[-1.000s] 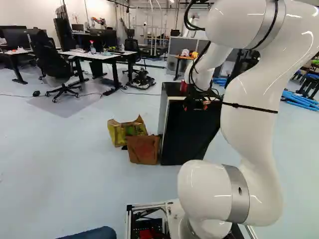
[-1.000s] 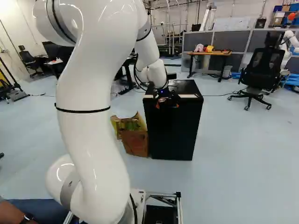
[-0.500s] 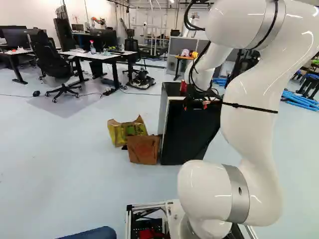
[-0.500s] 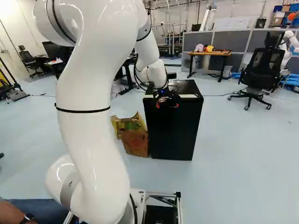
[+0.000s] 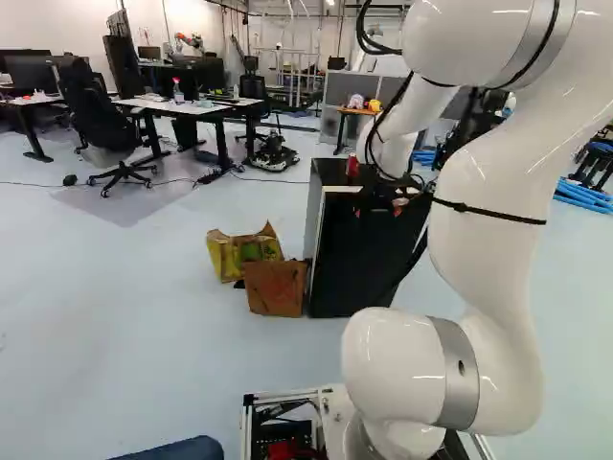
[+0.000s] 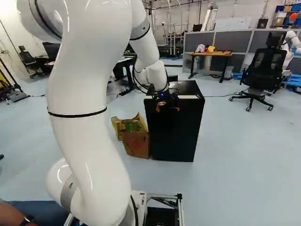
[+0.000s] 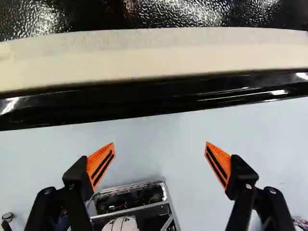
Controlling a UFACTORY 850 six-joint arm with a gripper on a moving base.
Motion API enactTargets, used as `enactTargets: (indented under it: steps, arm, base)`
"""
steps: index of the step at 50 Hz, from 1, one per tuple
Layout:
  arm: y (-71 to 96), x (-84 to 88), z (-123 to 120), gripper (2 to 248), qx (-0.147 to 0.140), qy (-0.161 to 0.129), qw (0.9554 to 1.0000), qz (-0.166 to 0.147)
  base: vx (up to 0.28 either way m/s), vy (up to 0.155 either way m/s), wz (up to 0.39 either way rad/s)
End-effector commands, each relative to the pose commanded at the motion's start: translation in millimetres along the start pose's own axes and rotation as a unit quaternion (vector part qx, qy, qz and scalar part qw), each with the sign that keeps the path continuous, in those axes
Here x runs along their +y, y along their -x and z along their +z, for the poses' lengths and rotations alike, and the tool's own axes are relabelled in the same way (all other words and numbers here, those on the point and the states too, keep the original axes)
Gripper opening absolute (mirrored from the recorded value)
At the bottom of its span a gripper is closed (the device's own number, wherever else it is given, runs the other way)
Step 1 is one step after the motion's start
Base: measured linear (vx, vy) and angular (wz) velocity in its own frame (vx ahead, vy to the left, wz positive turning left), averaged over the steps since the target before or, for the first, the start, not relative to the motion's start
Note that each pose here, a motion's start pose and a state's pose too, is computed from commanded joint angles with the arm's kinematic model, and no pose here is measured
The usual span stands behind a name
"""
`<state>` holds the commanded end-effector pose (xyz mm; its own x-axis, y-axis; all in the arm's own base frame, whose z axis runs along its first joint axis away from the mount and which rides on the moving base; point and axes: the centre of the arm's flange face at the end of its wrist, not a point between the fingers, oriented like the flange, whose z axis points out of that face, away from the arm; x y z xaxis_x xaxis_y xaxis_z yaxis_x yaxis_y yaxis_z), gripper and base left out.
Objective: Grab a drink from the fridge
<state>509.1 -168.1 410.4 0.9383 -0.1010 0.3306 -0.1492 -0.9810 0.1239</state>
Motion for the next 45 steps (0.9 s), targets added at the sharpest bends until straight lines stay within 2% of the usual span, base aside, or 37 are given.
enactTargets:
  steps: [12,24,37,45]
  arm:
    - [15.9,-0.2,-8.1,247,0.024,0.000,0.9997,0.003]
    - [28.2,-4.3,-17.9,247,0.074,-0.001,0.9973,0.002]
    - [40.2,-11.9,-30.3,247,0.137,-0.004,0.9905,-0.001]
    - [35.5,-13.7,-33.9,247,0.179,-0.004,0.9839,-0.002]
  base:
    - [0.000,0.000,0.000]
    - [0.000,0.000,0.000]
    - [0.000,0.000,0.000]
    - [0.000,0.000,0.000]
